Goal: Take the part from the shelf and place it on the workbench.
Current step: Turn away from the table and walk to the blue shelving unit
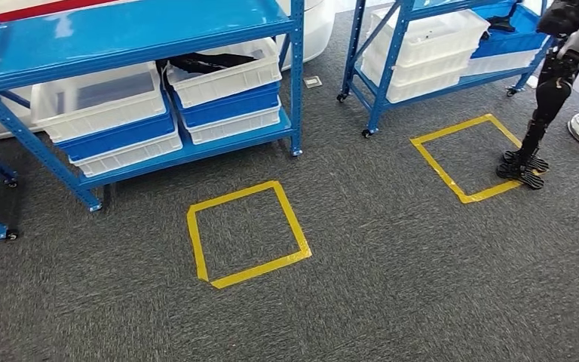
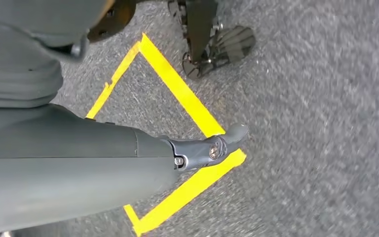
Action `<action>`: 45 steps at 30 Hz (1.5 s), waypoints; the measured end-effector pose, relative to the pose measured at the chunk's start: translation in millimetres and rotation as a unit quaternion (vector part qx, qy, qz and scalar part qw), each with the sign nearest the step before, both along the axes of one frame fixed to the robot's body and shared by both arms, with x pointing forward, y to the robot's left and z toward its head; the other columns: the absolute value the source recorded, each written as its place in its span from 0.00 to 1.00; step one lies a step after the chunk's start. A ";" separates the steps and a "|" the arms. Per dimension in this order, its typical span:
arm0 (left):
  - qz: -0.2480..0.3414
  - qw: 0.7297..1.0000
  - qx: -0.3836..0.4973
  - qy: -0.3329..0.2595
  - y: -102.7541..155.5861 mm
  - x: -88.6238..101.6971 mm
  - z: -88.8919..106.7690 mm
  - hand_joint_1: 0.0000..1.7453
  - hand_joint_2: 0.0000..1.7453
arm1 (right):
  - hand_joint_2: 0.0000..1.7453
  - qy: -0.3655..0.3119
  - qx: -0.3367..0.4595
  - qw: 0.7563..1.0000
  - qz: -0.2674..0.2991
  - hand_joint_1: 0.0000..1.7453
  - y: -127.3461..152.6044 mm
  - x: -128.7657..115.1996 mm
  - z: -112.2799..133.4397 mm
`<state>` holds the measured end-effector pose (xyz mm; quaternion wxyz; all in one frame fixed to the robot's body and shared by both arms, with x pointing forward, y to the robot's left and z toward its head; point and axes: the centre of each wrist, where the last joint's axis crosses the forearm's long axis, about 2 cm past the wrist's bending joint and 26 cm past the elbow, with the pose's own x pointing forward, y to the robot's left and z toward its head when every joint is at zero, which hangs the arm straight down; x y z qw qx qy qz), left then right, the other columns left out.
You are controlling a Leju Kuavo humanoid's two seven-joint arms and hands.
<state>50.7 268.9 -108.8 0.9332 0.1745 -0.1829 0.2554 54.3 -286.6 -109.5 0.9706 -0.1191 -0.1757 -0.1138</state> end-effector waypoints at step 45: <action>-0.011 1.000 -0.009 -0.013 3.1 1.7 -0.1 0.00 0.00 | 0.00 -0.018 0.003 0.999 -0.029 0.00 2.0 1.4 0.2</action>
